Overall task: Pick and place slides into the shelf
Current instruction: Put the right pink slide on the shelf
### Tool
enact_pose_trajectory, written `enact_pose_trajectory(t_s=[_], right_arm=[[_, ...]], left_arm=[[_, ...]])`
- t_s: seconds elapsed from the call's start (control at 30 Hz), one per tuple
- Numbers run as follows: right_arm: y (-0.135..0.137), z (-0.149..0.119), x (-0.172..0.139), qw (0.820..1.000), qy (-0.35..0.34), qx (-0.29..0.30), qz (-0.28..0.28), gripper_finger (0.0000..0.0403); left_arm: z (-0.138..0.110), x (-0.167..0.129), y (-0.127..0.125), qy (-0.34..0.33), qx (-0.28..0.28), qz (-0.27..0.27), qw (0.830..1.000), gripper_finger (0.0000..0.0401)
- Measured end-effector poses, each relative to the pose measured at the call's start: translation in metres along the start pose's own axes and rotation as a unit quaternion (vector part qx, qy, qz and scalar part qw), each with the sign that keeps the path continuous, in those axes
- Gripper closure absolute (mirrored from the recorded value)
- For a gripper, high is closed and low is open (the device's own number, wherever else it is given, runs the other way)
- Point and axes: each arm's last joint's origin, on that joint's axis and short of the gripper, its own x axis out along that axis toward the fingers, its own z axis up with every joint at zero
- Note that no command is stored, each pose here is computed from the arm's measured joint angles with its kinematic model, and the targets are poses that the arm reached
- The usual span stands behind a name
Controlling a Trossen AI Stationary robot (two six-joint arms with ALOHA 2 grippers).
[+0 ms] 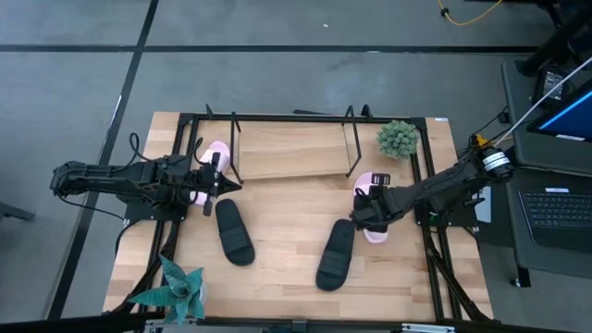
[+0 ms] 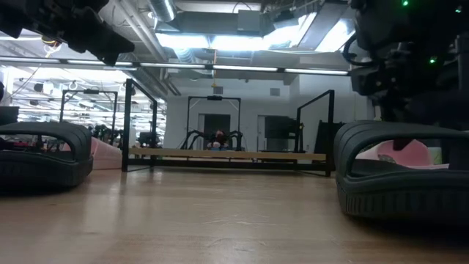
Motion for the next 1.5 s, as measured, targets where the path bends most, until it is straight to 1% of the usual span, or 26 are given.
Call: enact_pose_trajectory(t_s=[0.13, 0.27, 0.4, 0.47, 0.77, 0.9, 1.0, 1.33, 1.5], right_arm=[[-0.002, 0.001, 0.001, 1.0, 0.002, 0.006, 0.001, 0.0268], [-0.004, 0.001, 0.002, 1.0, 0.004, 0.009, 0.001, 0.0316], [-0.005, 0.002, 0.003, 1.0, 0.008, 0.013, 0.006, 0.0377], [-0.006, 0.002, 0.004, 1.0, 0.015, 0.017, 0.017, 0.039], [-0.007, 0.005, 0.001, 0.999, 0.009, 0.033, 0.035, 0.0394], [-0.009, 0.015, -0.011, 0.997, -0.01, 0.049, 0.052, 0.0394], [-0.013, 0.021, -0.022, 0.998, -0.016, 0.043, 0.053, 0.0394], [-0.028, 0.024, -0.051, 0.999, 0.009, 0.026, 0.037, 0.0394], [-0.034, 0.025, -0.066, 0.999, 0.013, 0.035, 0.036, 0.0394]], left_arm=[[-0.001, 0.0, 0.0, 0.004, 0.0, 0.0, 1.0, 0.0401], [-0.001, 0.0, 0.0, 0.004, 0.0, 0.0, 1.0, 0.0401], [-0.001, 0.0, 0.0, 0.004, 0.0, 0.0, 1.0, 0.0401], [-0.001, 0.0, 0.0, 0.004, 0.0, 0.0, 1.0, 0.0401], [-0.001, 0.0, 0.0, 0.005, 0.0, 0.0, 1.0, 0.0401], [-0.003, 0.0, 0.0, 0.013, 0.0, 0.0, 1.0, 0.0401], [-0.003, 0.0, 0.0, 0.013, 0.0, 0.0, 1.0, 0.0401], [-0.003, 0.0, 0.0, 0.013, 0.0, 0.0, 1.0, 0.0401], [-0.003, 0.0, 0.0, 0.013, 0.0, 0.0, 1.0, 0.0401]])
